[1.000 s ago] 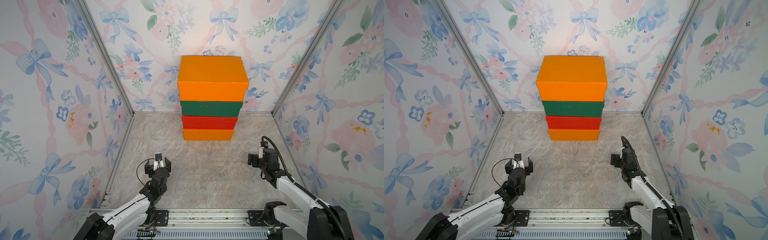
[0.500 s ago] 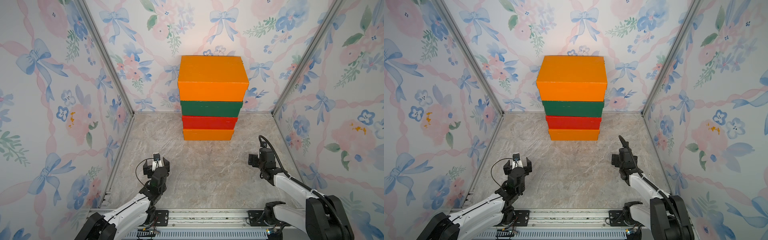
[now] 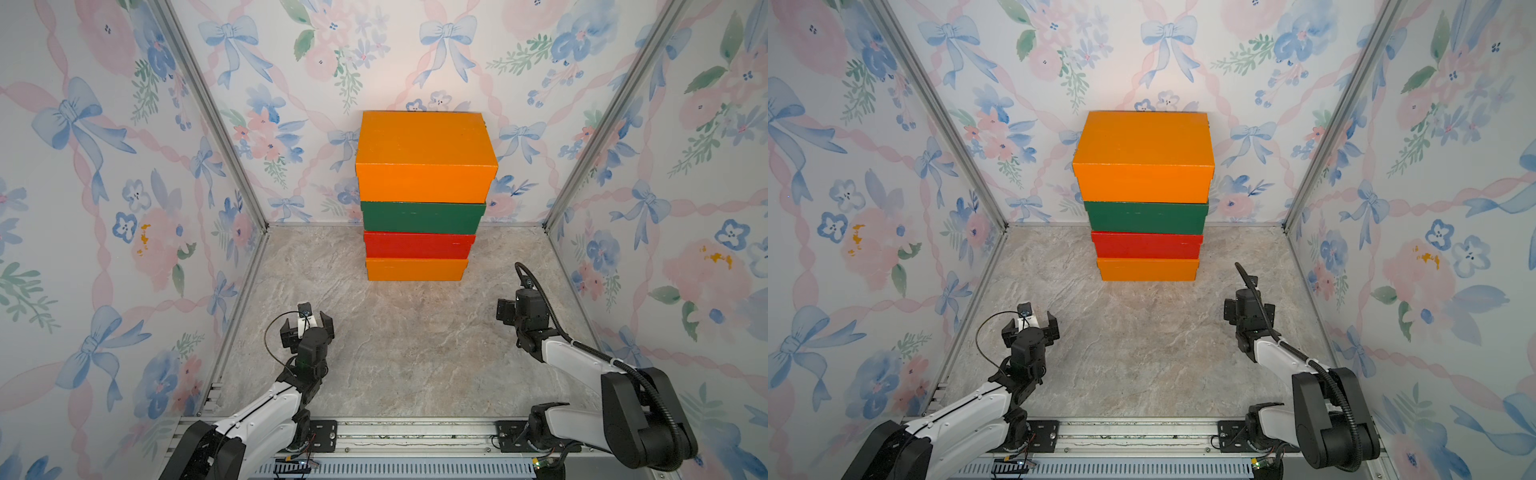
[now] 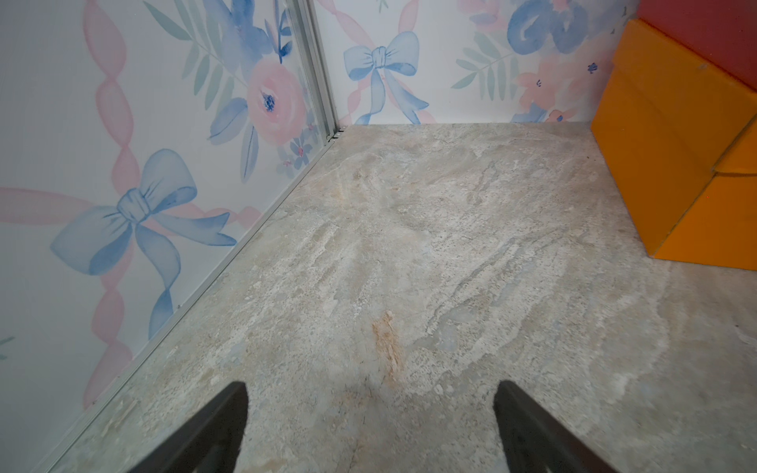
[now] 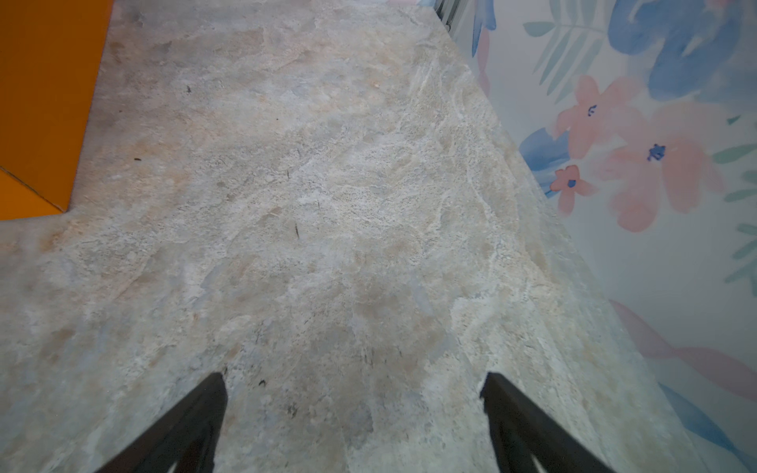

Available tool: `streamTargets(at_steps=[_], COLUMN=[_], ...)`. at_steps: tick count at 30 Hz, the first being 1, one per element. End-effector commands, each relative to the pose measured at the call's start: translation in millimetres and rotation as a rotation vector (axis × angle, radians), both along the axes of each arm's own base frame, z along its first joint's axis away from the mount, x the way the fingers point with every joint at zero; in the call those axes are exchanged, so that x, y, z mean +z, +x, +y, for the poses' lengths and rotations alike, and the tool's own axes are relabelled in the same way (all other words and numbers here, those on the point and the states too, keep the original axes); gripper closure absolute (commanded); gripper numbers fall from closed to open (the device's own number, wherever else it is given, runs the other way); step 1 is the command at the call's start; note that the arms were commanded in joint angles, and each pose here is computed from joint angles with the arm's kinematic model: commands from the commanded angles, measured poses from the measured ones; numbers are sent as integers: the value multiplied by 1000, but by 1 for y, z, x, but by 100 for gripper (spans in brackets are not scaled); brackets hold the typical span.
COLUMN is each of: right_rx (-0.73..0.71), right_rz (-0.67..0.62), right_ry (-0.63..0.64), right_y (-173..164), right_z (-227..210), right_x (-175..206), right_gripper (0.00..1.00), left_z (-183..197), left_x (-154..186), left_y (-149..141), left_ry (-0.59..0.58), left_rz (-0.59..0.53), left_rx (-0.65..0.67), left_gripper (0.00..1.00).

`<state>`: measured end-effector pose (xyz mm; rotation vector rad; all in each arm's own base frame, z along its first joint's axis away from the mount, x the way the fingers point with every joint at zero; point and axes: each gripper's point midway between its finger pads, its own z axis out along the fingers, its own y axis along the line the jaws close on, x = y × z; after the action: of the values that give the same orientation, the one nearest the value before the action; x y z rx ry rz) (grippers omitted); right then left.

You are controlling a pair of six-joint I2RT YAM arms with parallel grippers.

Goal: Stack the shoeboxes
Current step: Reset both arms

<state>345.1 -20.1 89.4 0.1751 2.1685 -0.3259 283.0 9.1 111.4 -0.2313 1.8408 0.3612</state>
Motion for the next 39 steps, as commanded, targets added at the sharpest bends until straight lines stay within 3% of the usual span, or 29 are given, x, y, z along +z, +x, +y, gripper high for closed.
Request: streamTargets(at_steps=[1, 30, 39], right_rx=[-32, 11, 16], right_rz=[-82, -120, -192], right_ry=[5, -13, -26], right_y=[8, 28, 28], right_z=[-5, 7, 5], right_x=[16, 20, 29], right_gripper=[3, 3, 3], left_z=[-1, -27, -31], left_x=[12, 15, 23], left_y=[8, 55, 62], left_ry=[-45, 6, 1], left_rz=[-51, -46, -92], left_rx=[-4, -95, -123], left_gripper=[3, 3, 3])
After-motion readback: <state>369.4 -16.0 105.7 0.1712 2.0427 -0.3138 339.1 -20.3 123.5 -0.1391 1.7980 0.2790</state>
